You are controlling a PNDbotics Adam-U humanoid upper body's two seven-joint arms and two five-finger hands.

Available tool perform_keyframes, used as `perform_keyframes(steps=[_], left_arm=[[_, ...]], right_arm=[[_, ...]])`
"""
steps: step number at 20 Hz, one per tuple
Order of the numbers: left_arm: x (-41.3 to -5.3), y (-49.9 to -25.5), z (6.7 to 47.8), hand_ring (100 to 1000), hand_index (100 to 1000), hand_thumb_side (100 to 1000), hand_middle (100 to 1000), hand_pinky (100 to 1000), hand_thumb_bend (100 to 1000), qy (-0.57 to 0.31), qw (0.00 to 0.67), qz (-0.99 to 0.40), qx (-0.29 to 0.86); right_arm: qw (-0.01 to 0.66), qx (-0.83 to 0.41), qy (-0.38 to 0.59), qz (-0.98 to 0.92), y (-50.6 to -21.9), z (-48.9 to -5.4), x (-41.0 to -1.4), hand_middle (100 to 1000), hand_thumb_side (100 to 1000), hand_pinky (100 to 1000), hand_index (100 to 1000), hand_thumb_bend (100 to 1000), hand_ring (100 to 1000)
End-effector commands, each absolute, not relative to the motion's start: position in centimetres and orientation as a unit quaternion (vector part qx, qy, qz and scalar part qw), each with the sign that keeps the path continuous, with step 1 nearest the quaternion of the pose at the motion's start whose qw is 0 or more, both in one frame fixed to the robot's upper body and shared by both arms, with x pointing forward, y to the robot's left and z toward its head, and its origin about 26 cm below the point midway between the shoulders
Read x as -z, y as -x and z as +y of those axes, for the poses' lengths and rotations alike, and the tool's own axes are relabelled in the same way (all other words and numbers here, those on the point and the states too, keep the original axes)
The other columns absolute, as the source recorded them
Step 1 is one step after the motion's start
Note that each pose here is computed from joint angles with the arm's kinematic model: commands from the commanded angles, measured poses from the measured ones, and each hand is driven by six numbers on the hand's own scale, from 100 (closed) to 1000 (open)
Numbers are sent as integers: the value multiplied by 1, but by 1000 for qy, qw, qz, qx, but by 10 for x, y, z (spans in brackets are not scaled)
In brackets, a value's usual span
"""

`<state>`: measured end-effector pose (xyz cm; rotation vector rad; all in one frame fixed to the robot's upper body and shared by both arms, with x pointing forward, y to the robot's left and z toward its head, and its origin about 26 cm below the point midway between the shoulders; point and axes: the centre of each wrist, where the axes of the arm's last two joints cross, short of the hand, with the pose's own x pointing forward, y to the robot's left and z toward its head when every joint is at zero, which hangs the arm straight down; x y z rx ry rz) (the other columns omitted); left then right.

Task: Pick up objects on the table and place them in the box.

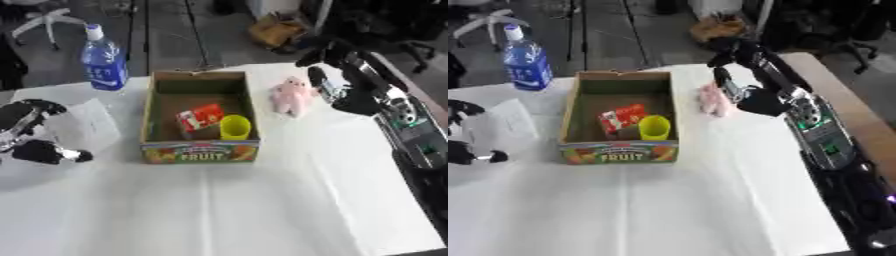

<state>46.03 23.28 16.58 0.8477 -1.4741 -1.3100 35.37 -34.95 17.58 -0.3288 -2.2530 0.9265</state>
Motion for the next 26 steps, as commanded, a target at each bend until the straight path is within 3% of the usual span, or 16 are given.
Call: perform_keyframes(steps=[1, 12, 23, 24, 25, 26], left_arm=[[-189, -462, 219, 481, 856, 460, 505, 589, 548, -351, 451, -629, 527], [-210, -468, 146, 490, 857, 459, 514, 598, 560, -346, 376, -661, 550], [-181, -474, 111, 514, 856, 531, 538, 607, 562, -400, 353, -656, 535], [-179, -475, 112, 562, 864, 610, 586, 629, 699, -409, 354, -658, 523], [-176, -476, 111, 562, 864, 610, 586, 629, 699, -423, 355, -663, 506], [-173, -476, 111, 667, 873, 674, 692, 672, 735, -435, 353, -667, 492]], right_arm=[[326, -360, 129, -865, -353, -352, -183, 828, 495, 764, 928, 153, 724], [319, -369, 116, -865, -356, -345, -185, 828, 497, 764, 928, 153, 723], [308, -376, 105, -868, -359, -337, -190, 829, 503, 764, 929, 147, 722], [306, -377, 104, -868, -359, -337, -191, 829, 505, 764, 929, 145, 721], [304, -378, 103, -868, -359, -336, -192, 829, 505, 764, 929, 145, 721], [303, -379, 102, -868, -359, -335, -192, 829, 508, 764, 929, 142, 721]])
